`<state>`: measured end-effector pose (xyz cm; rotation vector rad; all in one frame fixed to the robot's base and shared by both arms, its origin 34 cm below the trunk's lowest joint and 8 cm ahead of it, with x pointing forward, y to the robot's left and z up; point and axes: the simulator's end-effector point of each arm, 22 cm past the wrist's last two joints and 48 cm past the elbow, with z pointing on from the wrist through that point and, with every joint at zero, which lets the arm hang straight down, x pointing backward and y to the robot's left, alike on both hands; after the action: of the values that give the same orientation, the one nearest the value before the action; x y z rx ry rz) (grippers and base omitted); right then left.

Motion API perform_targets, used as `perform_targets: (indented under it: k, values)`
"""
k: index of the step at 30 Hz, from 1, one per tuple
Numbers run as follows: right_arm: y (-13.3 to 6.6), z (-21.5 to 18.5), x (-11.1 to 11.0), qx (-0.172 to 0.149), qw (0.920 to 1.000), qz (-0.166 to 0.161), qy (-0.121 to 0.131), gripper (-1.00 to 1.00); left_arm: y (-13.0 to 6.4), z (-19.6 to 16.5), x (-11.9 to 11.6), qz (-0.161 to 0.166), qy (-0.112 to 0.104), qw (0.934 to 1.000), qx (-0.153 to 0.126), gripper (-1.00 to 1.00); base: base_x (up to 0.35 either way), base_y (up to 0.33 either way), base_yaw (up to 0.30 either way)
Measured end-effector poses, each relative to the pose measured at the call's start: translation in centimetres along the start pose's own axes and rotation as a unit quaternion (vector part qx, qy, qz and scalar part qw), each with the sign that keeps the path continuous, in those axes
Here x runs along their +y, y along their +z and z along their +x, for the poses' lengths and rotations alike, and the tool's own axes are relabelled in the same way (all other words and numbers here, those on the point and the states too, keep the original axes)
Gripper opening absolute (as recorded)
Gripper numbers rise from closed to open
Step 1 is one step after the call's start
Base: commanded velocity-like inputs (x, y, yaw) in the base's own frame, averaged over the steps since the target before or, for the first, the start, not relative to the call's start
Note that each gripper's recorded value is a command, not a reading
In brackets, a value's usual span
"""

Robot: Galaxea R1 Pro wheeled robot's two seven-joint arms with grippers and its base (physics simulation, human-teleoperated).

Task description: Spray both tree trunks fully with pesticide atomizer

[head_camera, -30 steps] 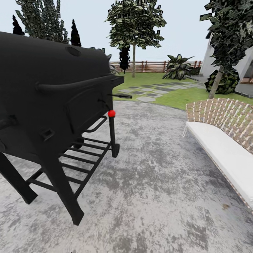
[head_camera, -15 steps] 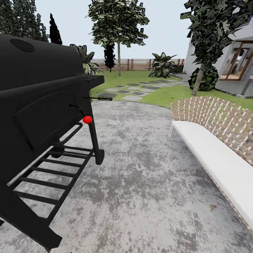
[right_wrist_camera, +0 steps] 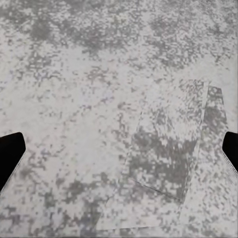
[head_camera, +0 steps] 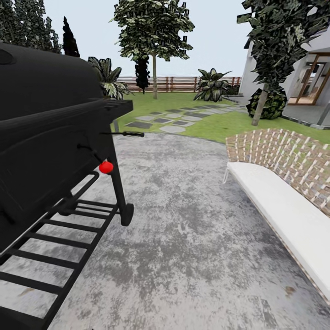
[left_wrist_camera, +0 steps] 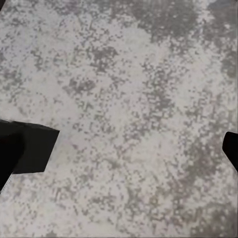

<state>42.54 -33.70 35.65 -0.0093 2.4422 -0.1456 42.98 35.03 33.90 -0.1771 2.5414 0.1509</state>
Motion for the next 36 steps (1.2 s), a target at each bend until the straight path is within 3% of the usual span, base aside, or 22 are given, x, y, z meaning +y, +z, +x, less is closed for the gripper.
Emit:
perform_targets:
  k: [9,36]
  values:
    - [-0.7,4.2,-0.1,0.044,0.9990,0.002,0.003,1.00,0.0,0.0,0.0,0.000,0.000,1.0000,0.001,1.00,0.333,-0.112,0.000]
    - [-0.8,4.3,0.0,0.045,0.9990,0.002,0.003,1.00,0.0,0.0,0.0,0.000,0.000,1.0000,0.000,1.00,0.319,-0.169,0.000]
